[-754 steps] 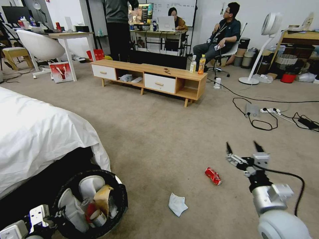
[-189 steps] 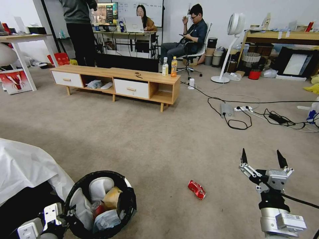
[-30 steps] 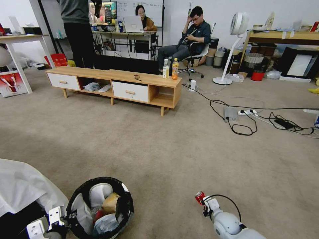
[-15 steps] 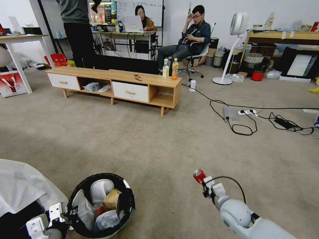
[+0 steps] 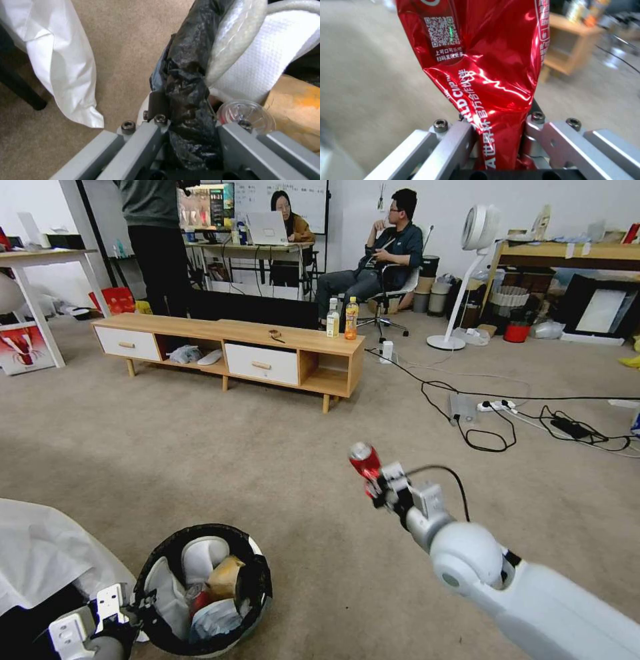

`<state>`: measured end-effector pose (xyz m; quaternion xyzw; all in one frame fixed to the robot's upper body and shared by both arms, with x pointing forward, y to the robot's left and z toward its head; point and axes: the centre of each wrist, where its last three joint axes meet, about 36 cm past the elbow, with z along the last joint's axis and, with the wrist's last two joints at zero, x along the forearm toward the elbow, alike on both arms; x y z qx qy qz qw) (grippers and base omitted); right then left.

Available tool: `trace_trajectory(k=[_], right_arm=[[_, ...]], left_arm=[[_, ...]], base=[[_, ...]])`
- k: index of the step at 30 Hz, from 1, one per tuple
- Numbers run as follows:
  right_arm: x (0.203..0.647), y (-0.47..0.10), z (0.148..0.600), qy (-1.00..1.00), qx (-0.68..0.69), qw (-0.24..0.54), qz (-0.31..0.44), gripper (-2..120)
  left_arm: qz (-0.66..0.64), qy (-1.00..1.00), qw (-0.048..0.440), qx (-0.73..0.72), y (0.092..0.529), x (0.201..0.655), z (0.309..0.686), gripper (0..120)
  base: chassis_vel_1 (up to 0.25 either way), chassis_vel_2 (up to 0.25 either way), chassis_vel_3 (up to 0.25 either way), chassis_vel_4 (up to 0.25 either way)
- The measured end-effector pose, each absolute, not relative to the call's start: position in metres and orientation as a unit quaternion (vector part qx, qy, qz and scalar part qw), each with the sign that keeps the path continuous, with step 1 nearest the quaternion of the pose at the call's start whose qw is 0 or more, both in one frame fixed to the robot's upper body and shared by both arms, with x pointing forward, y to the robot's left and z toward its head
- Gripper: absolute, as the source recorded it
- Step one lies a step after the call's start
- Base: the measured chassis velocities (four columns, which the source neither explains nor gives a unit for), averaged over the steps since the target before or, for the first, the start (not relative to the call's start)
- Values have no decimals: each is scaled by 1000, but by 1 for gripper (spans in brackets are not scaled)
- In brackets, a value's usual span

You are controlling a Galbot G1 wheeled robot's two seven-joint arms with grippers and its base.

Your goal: Pick up the trash bin and place the garbage on the floor into it.

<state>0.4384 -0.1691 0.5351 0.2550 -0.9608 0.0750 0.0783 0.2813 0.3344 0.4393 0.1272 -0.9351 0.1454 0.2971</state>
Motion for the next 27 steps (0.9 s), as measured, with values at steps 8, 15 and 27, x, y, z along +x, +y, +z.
trace_trajectory(k=[8, 15, 27], right_arm=[[435, -115, 572, -936, 350, 33, 14, 10], [433, -66, 591, -910, 412, 45, -9, 10], [406, 7, 568, -871, 474, 126, 8, 10]], left_arm=[[147, -937, 291, 127, 336, 286, 443, 3], [144, -939, 287, 125, 337, 289, 445, 3], [148, -941, 279, 122, 338, 293, 449, 3]], base=[[0, 0, 0, 0], [0, 0, 0, 0], [0, 0, 0, 0]])
